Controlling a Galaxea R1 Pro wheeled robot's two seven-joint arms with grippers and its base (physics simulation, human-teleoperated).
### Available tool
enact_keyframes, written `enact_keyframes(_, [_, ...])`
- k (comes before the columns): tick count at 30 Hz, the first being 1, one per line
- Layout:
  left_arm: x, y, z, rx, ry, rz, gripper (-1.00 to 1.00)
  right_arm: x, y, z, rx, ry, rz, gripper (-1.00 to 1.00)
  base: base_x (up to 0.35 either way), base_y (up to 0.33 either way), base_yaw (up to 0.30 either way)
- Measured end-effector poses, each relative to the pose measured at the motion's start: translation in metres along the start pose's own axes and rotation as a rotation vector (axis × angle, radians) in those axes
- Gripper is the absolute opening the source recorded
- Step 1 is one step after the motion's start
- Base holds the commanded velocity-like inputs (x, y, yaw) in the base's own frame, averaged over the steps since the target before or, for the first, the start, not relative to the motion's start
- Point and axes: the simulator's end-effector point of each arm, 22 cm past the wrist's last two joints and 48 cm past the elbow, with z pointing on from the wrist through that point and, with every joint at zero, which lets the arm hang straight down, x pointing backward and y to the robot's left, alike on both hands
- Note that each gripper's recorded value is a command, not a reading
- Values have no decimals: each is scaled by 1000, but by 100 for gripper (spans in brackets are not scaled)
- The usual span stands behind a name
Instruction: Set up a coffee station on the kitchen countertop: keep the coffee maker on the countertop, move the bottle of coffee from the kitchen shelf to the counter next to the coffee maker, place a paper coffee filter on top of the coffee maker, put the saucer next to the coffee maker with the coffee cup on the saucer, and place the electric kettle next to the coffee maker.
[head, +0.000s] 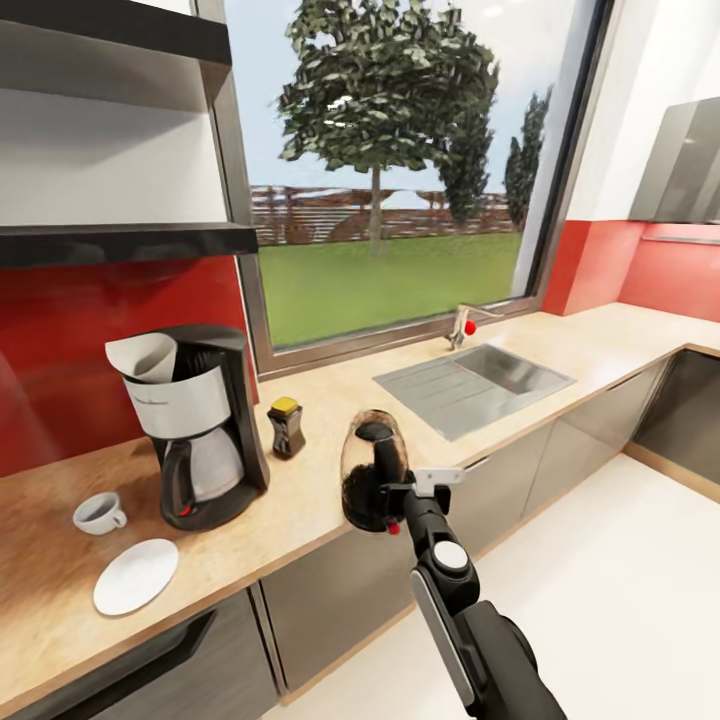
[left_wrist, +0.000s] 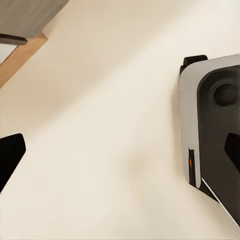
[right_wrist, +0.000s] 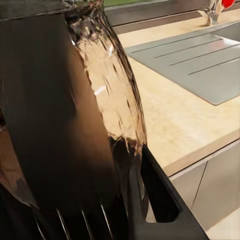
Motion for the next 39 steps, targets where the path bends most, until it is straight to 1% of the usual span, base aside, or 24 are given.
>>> enact_keyframes(6, [0,0,0,0,0,0,100,5,0,1,1,9,-10,-100,26,0,2])
enact_keyframes(10, [0,1,0,-1,0,0,100,6,-1,1,6,7,-16,-100,0,0,113])
enact_keyframes(11, [0,1,0,-1,0,0,100,7,0,2,3,8,-7,-100,0,0,233])
enact_keyframes(12, [0,1,0,-1,0,0,100,7,3,2,-3,-4,1,-100,0,0,269])
enact_keyframes(13, [0,1,0,-1,1,-1,100,4,20,1,-38,-62,-7,-100,0,0,272])
enact_keyframes(14, [0,1,0,-2,0,-1,100,2,34,-2,-69,-80,-7,-100,0,0,275])
enact_keyframes(15, [0,1,0,-2,0,-1,100,2,32,-2,-63,-89,-6,-100,0,0,276])
enact_keyframes(18, [0,1,0,-2,0,-1,100,1,37,-3,-74,-100,-5,-100,0,0,278])
enact_keyframes(28, [0,1,0,-2,0,-1,100,1,39,-3,-77,-104,-5,-100,0,0,279])
enact_keyframes(33, [0,2,0,-2,1,-1,100,6,37,-2,-72,-93,-7,-100,7,0,52])
enact_keyframes(37, [0,1,0,-2,1,0,100,10,36,-1,-68,-86,-11,-100,136,0,2])
enact_keyframes(39, [1,1,0,-2,0,0,100,18,34,0,-60,-72,-23,-100,124,0,118])
